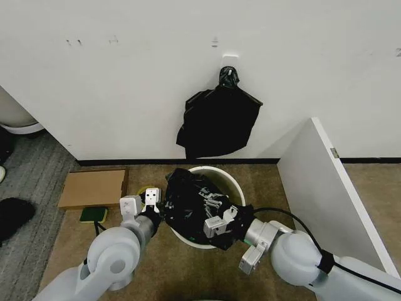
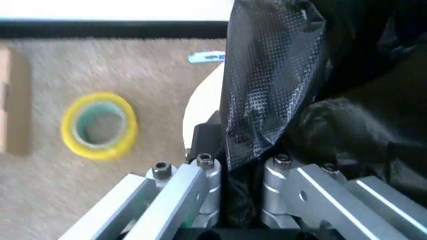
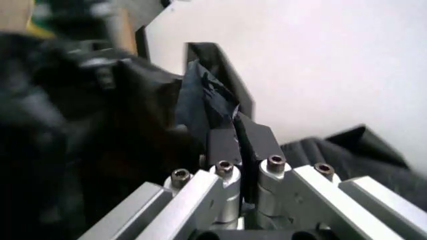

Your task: Place the garbage bag over the trash bin.

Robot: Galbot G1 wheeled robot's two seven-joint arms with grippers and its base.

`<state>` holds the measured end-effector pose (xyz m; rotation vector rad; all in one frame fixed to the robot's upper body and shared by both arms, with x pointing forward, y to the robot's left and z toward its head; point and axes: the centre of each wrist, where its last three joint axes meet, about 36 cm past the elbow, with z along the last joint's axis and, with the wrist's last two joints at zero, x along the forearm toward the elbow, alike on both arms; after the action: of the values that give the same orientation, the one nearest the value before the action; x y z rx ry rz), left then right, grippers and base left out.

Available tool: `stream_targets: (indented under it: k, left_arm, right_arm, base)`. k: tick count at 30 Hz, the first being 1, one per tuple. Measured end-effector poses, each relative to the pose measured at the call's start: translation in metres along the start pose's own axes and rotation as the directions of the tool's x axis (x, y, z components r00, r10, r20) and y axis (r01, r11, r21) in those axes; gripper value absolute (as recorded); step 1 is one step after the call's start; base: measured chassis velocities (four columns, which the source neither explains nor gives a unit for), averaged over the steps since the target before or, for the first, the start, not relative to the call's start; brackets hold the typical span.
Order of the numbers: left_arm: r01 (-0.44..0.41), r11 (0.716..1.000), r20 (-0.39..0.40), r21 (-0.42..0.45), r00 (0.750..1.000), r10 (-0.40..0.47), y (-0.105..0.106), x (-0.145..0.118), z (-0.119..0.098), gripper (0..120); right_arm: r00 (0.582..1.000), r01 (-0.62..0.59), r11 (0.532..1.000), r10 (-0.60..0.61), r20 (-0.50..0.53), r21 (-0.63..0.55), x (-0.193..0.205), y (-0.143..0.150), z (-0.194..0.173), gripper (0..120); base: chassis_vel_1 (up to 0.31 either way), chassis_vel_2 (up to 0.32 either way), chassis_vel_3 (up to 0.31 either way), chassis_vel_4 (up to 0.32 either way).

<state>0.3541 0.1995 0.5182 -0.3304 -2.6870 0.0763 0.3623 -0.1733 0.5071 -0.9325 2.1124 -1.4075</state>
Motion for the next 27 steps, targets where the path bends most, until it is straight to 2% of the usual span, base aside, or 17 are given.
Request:
stream_targets:
  k: [5,9,14,17,19,27]
  left_arm:
    - [-0.03,0.999,0.013,-0.042,0.999,0.03,0.002,0.006,0.015,5]
    - [-0.04,0.997,0.04,-0.07,0.998,0.043,0.004,0.008,0.022,5]
    - [-0.042,0.993,0.072,-0.108,0.996,0.05,0.007,0.011,0.031,5]
    - [-0.03,0.983,0.124,-0.183,0.991,0.053,0.012,0.011,0.042,5]
    - [-0.027,0.979,0.138,-0.201,0.989,0.055,0.013,0.011,0.044,5]
    - [-0.034,0.953,0.254,-0.302,0.96,0.114,0.019,0.01,0.06,5]
  right_arm:
    - [0.997,-0.052,0.978,0.039,-0.067,-0.203,-0.003,-0.012,-0.014,0]
    - [0.989,-0.104,0.954,0.071,-0.126,-0.28,-0.008,-0.019,-0.014,0]
    - [0.976,-0.157,0.924,0.091,-0.199,-0.348,-0.013,-0.029,-0.008,0]
    - [0.963,-0.184,0.891,0.078,-0.26,-0.414,-0.017,-0.037,-0.006,0]
    - [0.958,-0.191,0.883,0.073,-0.276,-0.429,-0.017,-0.039,-0.004,0]
    - [0.933,-0.185,0.837,-0.014,-0.359,-0.515,-0.016,-0.043,0.006,0]
  base:
    - [0.0,0.0,0.0,0.0]
    - [0.0,0.0,0.0,0.0]
    - [0.0,0.0,0.0,0.0]
    - [0.0,0.0,0.0,0.0]
    - [0.0,0.0,0.0,0.0]
    - [0.0,0.0,0.0,0.0]
